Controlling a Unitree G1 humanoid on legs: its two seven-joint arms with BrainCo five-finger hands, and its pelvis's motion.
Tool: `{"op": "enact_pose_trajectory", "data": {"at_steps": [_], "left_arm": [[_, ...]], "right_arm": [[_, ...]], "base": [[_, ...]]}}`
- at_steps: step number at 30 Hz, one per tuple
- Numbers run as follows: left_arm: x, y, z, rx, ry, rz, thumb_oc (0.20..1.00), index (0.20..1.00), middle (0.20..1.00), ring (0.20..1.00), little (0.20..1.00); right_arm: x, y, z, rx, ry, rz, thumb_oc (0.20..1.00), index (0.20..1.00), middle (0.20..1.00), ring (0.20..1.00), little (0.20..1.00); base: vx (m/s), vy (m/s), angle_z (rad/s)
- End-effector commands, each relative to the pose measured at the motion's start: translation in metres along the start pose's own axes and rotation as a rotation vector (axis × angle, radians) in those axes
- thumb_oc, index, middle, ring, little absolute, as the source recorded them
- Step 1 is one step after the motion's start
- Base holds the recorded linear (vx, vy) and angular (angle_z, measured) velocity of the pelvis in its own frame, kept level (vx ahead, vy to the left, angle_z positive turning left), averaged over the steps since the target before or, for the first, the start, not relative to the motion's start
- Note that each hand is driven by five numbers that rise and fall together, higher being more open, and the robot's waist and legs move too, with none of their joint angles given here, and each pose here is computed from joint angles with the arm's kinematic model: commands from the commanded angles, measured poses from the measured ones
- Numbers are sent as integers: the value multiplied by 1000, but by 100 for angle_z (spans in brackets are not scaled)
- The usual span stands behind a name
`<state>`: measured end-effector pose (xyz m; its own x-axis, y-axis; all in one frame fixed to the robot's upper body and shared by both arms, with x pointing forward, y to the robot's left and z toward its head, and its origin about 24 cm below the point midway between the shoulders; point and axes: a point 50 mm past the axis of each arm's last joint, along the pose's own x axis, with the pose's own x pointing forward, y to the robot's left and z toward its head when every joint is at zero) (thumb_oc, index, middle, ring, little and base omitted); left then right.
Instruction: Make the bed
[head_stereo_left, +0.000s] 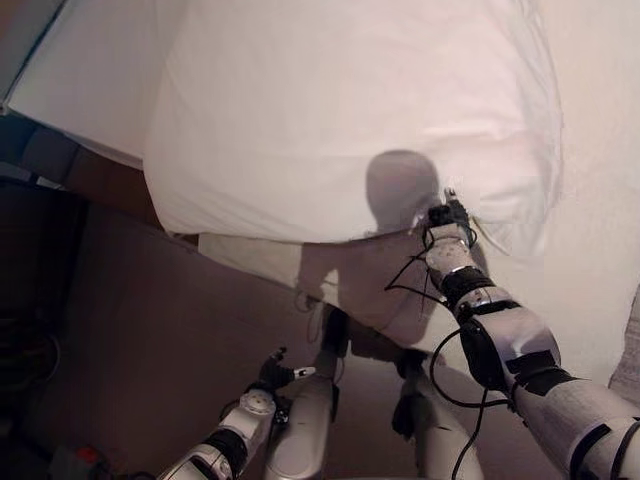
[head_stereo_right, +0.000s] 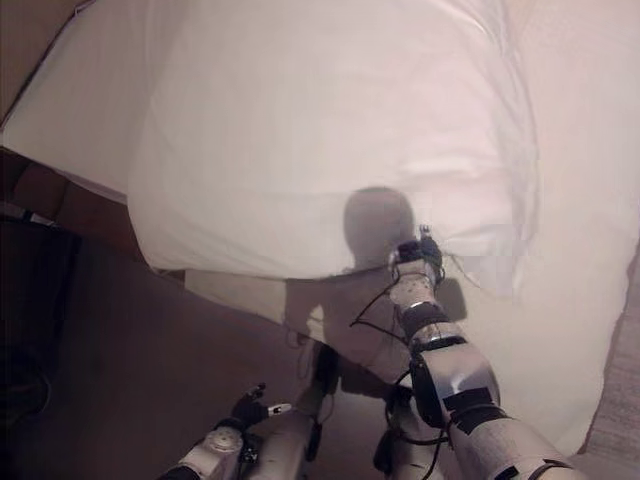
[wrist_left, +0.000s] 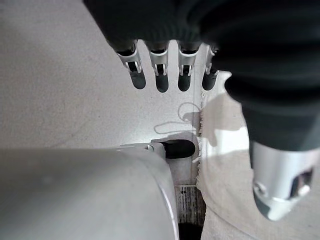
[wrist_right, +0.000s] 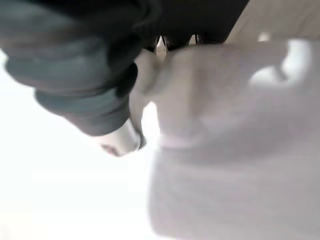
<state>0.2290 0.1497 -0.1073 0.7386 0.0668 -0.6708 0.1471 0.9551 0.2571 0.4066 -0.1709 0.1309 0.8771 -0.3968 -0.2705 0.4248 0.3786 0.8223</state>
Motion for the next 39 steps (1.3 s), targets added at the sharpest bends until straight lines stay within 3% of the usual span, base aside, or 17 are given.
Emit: {"op": "enact_pose_trajectory", "data": {"at_steps": [1,14,20,25,29,39], "left_arm": [[2,2,13,-22,-53,16,1000,1000,1000,1000,1000],[-17,14,78,-247,-386,-71,1000,1000,1000,1000,1000],[-39,15,122,-521,-532,-199,1000,1000,1000,1000,1000],[-46,-11,132,-693,-468,-385,1000,1000,1000,1000,1000],[-46,-38,128,-864,-312,-524,1000,1000,1000,1000,1000],[-38,-53,160,-1249,-215,-461,1000,1000,1000,1000,1000]], "right_arm": [[-13,52,31,-88,-185,244,200,200,200,200,200],[-23,60,57,-458,-365,385,200,200,200,200,200],[-26,59,50,-616,-346,439,200,200,200,200,200],[-27,61,31,-653,-256,468,200,200,200,200,200],[-36,57,-5,-651,-121,524,200,200,200,200,200],[-62,46,-34,-548,-31,593,200,200,200,200,200]], "base": [[-2,32,1],[-14,48,-9],[-13,20,-25],[-10,11,-19],[0,5,-33],[-11,-21,-5]]}}
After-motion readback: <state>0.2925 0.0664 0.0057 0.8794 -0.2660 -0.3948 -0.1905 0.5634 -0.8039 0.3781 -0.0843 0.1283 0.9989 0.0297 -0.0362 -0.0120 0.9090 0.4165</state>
